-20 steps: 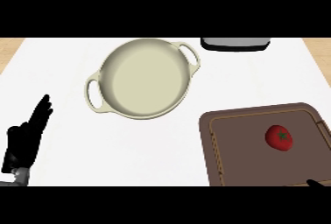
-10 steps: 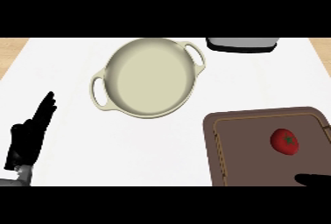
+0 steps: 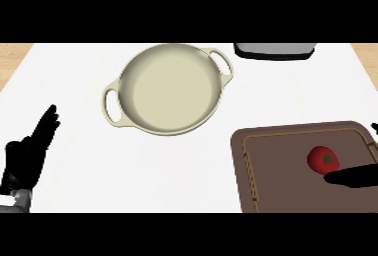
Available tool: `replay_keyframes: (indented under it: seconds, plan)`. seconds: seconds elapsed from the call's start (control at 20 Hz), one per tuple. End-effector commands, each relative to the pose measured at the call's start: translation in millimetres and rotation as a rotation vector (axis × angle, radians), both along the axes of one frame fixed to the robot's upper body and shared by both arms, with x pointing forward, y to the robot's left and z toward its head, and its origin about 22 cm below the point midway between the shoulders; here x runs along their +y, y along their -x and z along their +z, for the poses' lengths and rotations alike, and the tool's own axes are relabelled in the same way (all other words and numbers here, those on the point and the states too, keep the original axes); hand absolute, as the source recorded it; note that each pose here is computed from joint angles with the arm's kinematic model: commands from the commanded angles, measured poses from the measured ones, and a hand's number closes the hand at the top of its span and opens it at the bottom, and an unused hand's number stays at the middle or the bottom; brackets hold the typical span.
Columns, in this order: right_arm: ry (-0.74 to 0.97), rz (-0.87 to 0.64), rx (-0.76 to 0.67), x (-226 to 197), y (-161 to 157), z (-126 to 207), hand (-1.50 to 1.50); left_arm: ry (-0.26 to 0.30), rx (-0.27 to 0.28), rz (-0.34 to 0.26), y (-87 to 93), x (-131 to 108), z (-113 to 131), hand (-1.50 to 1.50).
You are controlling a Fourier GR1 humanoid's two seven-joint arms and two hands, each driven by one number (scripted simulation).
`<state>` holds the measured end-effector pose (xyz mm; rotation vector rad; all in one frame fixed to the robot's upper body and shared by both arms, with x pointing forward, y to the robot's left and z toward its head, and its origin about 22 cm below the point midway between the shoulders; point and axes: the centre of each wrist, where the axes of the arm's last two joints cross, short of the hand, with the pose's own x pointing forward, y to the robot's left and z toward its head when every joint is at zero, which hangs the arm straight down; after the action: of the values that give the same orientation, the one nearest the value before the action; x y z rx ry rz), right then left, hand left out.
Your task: Pick the tomato from the tray and place it in the pot
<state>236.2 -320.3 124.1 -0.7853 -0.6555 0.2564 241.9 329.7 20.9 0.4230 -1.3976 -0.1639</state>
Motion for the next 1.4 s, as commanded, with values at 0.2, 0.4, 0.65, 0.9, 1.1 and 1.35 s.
replay_keyframes:
  seconds: [0.2,0.4,0.65,0.9,1.1,1.35]
  plan:
    - [0.037,-0.061,0.252,2,-39,0,-1.5,-0.008,0.022,0.014,11.3,9,-6,0.0]
    - [0.027,-0.052,0.285,10,-48,-5,-1.5,0.005,0.004,0.003,10.2,0,1,0.0]
    - [0.006,-0.054,0.334,20,-69,-27,-1.5,0.019,0.009,-0.01,13.4,-2,0,0.0]
    - [0.005,-0.071,0.345,29,-74,-30,-1.5,0.014,0.004,0.01,10.8,3,-1,0.0]
    - [0.016,-0.057,0.372,18,-66,-62,-1.5,-0.013,0.011,0.017,2.6,3,7,0.0]
    - [0.009,-0.053,0.387,33,-67,-72,-1.5,0.004,0.012,0.029,10.9,-3,-6,0.0]
